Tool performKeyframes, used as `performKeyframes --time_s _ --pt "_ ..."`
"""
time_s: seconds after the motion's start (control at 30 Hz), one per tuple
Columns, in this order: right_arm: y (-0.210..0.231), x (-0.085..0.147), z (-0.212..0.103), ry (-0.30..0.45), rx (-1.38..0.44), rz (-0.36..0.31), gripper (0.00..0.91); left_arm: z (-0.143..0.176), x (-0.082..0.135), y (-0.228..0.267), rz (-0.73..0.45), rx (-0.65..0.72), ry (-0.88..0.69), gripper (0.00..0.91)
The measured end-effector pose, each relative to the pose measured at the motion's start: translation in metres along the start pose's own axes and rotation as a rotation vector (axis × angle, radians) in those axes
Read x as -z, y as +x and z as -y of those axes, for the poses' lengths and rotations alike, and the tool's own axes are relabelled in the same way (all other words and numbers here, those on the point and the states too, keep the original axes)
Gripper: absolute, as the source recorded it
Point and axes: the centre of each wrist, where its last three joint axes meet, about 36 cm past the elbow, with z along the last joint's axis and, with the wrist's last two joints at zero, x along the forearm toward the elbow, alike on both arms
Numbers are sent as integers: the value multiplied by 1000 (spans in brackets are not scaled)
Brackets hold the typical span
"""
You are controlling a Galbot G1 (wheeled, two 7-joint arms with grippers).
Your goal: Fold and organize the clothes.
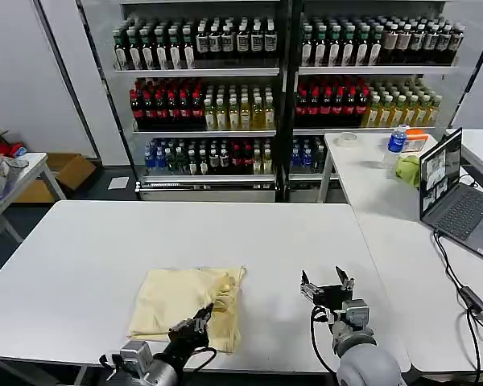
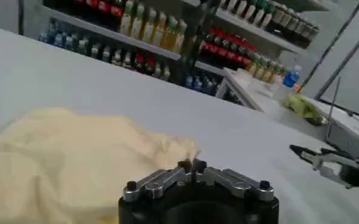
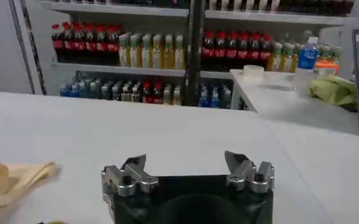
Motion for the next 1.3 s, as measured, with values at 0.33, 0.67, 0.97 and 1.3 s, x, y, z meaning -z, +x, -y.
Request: performKeyframes --time_s 0.33,0.67,0.97,1.3 --pt "-3 0 -1 0 5 0 907 15 -15 -2 -30 -81 -2 907" --pt "-6 0 0 -4 7 3 907 11 -6 7 2 -80 -7 907" --pt "-7 1 4 -5 4 4 907 -36 24 19 34 73 -25 907" --pt "-4 0 4 -8 4 5 907 -108 57 25 42 222 62 907"
